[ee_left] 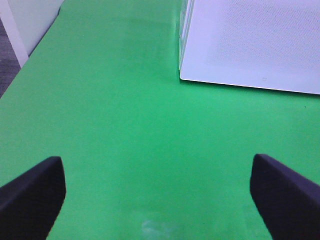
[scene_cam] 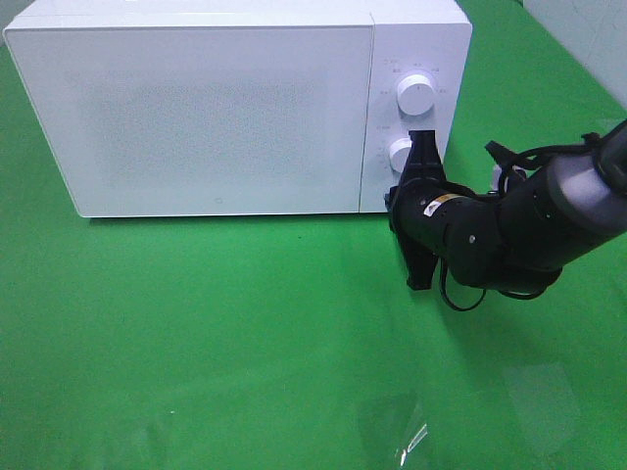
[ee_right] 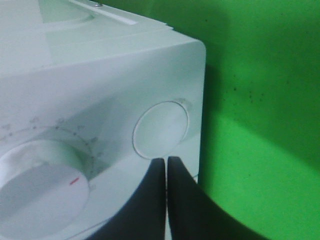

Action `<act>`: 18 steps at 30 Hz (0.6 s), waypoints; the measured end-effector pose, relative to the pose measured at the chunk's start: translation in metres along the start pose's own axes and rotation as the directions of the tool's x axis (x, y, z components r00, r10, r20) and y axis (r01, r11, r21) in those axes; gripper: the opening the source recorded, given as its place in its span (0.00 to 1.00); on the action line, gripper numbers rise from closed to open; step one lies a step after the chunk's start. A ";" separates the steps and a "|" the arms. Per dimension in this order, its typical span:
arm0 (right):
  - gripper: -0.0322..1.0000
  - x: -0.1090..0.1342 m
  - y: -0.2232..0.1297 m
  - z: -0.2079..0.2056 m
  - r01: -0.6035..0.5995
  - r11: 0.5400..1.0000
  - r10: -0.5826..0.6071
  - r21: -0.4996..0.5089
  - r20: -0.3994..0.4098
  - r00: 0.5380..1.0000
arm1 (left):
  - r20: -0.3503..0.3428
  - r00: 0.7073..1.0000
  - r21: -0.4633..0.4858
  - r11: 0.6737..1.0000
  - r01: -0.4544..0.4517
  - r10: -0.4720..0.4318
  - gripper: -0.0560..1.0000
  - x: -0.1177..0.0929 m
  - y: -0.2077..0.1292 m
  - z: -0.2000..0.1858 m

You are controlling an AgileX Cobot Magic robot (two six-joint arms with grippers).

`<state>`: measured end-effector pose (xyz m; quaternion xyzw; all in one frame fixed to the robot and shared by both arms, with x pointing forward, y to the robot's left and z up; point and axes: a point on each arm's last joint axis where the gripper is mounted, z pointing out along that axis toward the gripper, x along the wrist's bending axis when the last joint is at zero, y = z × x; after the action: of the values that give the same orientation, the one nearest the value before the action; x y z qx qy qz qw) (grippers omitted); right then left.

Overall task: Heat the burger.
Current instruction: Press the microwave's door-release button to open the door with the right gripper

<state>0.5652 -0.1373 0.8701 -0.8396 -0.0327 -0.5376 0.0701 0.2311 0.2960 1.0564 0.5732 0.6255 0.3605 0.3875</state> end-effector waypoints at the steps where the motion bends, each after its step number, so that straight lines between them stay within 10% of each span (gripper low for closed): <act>1: 0.04 0.000 0.002 0.004 -0.005 1.000 0.005 -0.007 0.000 1.000 | 0.000 1.000 0.000 1.000 0.000 0.000 0.92 0.000 0.000 0.000; 18: 0.04 0.005 0.003 0.010 -0.015 0.999 0.014 -0.030 -0.033 0.999 | 0.000 1.000 0.000 1.000 0.000 0.000 0.92 0.000 0.000 0.000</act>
<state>0.5772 -0.1387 0.8706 -0.8318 -0.0172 -0.5513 0.0617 0.2311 0.2960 1.0564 0.5732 0.6255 0.3605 0.3875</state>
